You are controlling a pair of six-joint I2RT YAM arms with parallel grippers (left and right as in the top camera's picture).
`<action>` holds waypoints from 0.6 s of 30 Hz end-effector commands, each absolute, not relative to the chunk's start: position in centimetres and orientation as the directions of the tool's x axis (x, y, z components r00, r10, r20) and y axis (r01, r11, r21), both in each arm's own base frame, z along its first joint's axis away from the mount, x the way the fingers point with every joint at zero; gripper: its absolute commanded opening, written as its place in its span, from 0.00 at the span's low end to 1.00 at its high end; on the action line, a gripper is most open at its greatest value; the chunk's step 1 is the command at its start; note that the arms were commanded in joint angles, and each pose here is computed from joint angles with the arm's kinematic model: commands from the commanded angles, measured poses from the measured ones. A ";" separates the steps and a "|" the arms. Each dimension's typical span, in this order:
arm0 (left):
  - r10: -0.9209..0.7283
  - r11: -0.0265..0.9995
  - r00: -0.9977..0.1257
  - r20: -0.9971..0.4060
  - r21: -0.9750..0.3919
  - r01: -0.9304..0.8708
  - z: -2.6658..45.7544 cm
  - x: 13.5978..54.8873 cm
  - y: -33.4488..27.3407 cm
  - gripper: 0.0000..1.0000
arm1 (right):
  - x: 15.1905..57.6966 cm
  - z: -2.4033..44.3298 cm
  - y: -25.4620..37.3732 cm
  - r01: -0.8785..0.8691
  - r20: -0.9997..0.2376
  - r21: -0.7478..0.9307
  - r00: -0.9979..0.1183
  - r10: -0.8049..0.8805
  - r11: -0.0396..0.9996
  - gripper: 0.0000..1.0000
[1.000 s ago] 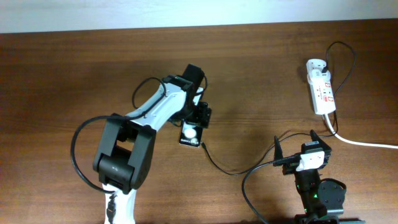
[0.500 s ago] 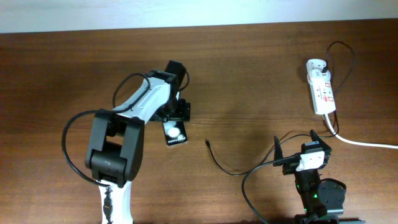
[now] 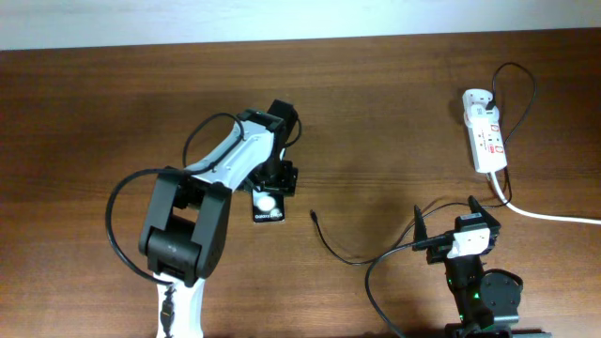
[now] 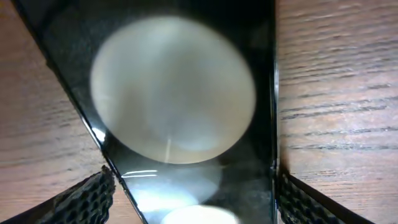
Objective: Plug charger to phone and switch on socket
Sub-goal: 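Grasp the phone's bottom edge with the left gripper and align it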
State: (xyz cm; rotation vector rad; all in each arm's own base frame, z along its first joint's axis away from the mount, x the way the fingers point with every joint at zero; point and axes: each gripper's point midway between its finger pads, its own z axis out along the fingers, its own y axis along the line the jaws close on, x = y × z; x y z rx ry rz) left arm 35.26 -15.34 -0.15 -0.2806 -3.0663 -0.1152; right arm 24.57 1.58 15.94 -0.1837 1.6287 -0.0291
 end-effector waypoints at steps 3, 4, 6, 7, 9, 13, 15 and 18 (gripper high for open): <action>0.155 0.978 -0.979 0.129 0.118 0.171 -4.1 34.1 -14.3 0.99 | 24.6 15.7 1.5 -0.097 -0.989 -0.131 -0.060 -0.137 0.987 0.99; 0.056 0.990 -0.991 0.122 0.119 0.070 -4.2 34.0 -14.5 0.99 | 24.6 15.7 1.5 -0.097 -0.989 -0.131 -0.060 -0.137 0.987 0.99; -0.059 0.991 -0.994 0.092 0.123 -0.048 -4.2 34.5 -14.5 0.99 | 24.6 15.7 1.5 -0.097 -0.989 -0.131 -0.060 -0.137 0.987 0.99; -0.074 0.990 -0.993 0.089 0.125 -0.063 -4.2 34.5 -14.5 0.99 | 24.6 15.7 1.5 -0.098 -0.989 -0.130 -0.060 -0.137 0.987 0.99; -0.095 0.988 -0.992 0.085 0.127 -0.084 -4.2 34.5 -14.5 0.99 | 24.6 15.7 1.5 -0.097 -0.989 -0.131 -0.060 -0.137 0.987 0.99; -0.056 0.991 -0.996 0.063 0.128 -0.047 -4.3 35.4 -13.9 0.99 | 24.6 15.7 1.5 -0.097 -0.989 -0.131 -0.060 -0.137 0.987 0.99; 0.027 0.992 -0.997 0.073 0.122 0.035 -4.3 35.4 -13.9 0.99 | 24.6 15.7 1.5 -0.097 -0.989 -0.131 -0.060 -0.137 0.987 0.99; 0.018 0.992 -0.997 0.081 0.123 0.028 -4.3 35.6 -13.1 1.00 | 24.6 15.7 1.5 -0.097 -0.989 -0.131 -0.060 -0.137 0.987 0.99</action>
